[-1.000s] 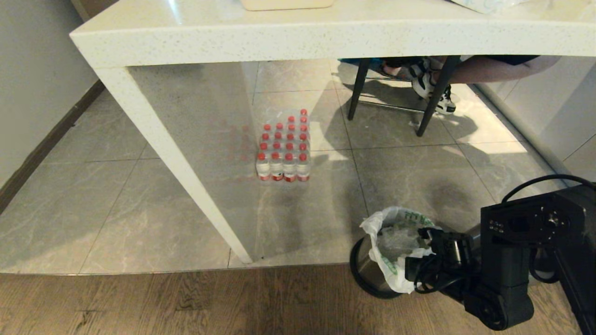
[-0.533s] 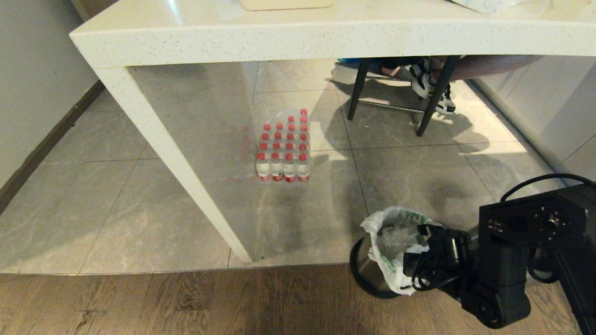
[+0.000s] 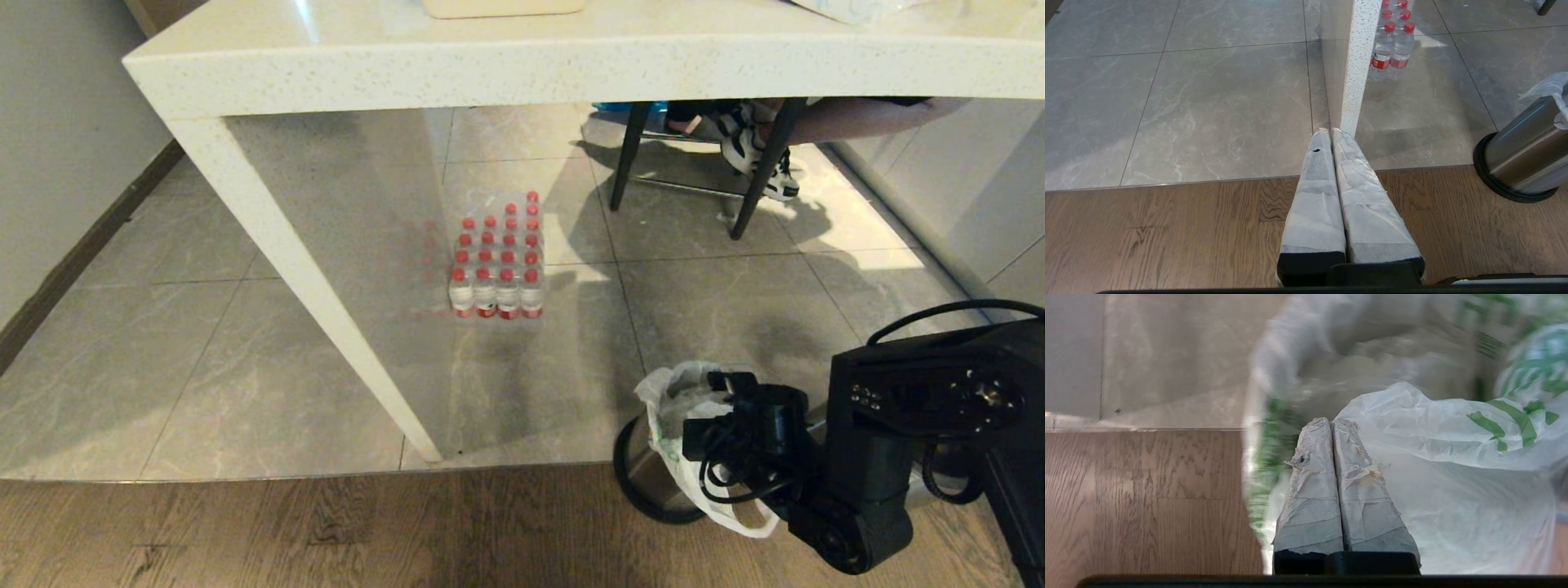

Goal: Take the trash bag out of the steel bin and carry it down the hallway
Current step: Pick up the trash bag

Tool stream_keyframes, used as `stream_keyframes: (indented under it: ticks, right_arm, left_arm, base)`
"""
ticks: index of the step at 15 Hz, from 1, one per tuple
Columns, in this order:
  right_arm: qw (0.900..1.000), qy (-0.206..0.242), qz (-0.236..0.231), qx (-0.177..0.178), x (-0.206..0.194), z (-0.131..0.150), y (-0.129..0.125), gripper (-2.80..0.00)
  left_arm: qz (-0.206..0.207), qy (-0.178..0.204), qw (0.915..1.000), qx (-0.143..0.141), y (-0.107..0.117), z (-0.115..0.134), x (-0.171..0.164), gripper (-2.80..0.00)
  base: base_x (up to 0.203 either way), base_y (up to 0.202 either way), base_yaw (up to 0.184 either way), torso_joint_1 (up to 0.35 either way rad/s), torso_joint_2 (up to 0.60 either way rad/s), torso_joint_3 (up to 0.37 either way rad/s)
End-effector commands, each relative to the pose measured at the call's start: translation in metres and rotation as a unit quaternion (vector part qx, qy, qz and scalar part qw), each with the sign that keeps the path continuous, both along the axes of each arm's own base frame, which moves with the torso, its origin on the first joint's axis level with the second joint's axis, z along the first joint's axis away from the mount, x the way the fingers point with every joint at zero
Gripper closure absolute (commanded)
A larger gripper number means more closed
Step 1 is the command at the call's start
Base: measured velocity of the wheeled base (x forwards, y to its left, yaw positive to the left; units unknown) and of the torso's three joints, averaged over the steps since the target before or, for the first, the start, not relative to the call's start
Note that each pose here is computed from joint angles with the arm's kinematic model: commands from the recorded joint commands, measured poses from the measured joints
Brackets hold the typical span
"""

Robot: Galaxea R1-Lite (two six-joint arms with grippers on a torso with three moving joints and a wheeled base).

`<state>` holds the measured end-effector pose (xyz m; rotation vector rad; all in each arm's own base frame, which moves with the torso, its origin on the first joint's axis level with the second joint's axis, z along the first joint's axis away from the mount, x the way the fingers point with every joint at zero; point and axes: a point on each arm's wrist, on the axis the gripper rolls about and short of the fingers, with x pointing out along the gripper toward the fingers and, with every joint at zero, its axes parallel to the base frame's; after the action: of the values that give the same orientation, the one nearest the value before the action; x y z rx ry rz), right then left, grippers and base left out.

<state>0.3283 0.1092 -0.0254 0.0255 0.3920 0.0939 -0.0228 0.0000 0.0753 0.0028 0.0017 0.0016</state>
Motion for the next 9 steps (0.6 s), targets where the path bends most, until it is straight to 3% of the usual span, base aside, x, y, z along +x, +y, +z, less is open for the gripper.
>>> stream_keyframes:
  ticks: [1, 9]
  right_arm:
    - [1.0, -0.007, 0.011, -0.002, 0.001, -0.001, 0.008, 0.0]
    - [0.997, -0.026, 0.033, -0.062, 0.014, -0.017, 0.029, 0.0]
  left_arm:
    - [0.0, 0.0, 1.0, 0.0, 0.0, 0.0, 0.0, 0.0]
    - [0.0, 0.0, 1.0, 0.0, 0.0, 0.0, 0.0, 0.0]
  base:
    - [0.0, 0.0, 0.0, 0.0, 0.0, 0.0]
    - [0.0, 0.0, 0.0, 0.0, 0.0, 0.0]
